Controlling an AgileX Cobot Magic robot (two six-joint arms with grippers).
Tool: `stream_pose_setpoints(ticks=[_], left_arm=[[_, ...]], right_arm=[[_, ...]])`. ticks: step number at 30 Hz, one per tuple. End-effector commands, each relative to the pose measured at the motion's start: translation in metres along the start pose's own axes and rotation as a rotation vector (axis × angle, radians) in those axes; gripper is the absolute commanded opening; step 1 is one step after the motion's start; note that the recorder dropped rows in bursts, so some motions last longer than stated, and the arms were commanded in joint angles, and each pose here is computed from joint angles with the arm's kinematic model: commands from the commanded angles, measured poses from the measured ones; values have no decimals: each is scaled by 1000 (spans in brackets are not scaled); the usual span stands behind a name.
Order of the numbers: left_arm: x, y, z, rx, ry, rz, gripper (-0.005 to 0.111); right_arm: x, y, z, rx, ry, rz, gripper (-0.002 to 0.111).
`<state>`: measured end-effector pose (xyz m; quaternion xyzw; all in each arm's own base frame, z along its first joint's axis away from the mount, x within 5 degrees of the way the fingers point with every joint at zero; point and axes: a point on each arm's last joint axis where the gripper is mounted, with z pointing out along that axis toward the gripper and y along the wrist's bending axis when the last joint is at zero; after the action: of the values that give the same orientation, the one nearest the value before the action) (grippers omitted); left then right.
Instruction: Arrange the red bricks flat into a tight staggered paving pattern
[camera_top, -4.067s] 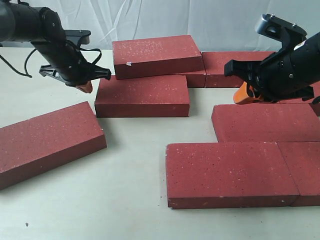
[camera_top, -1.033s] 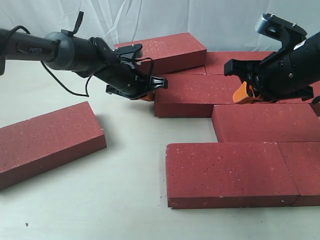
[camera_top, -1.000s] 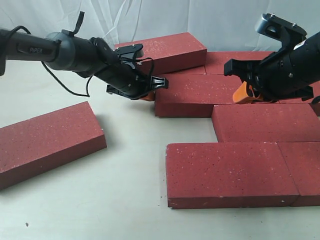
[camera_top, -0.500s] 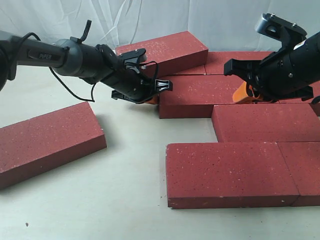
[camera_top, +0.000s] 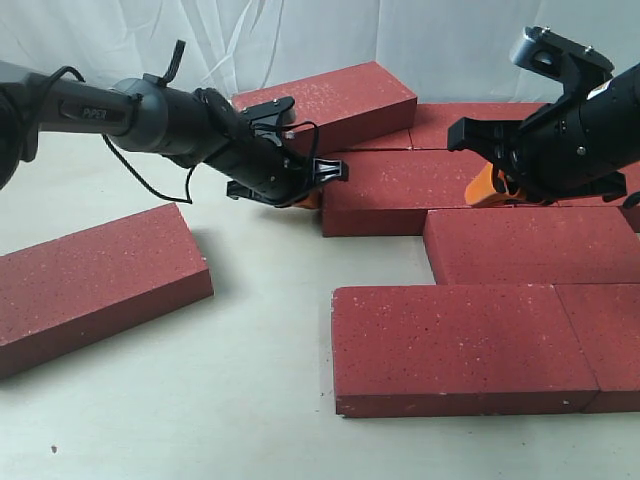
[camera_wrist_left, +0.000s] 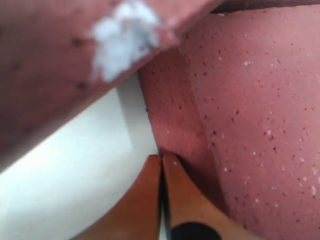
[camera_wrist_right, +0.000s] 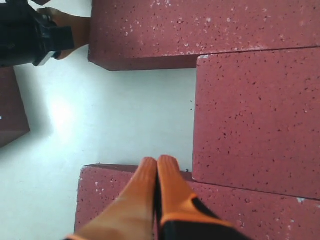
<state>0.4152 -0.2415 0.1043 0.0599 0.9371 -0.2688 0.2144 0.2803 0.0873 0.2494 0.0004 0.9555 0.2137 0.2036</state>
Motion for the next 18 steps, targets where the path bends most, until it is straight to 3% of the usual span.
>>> stream_pose_setpoints(ticks=[1, 13, 18], left_arm=[[5, -7, 3, 26, 33, -1, 0], [6, -6, 1, 7, 80, 83, 0], [8, -12, 3, 23, 77, 65, 0]], right_arm=[[0, -1, 0, 1, -11, -4, -1], [0, -1, 0, 1, -11, -4, -1], [0, -1, 0, 1, -11, -4, -1]])
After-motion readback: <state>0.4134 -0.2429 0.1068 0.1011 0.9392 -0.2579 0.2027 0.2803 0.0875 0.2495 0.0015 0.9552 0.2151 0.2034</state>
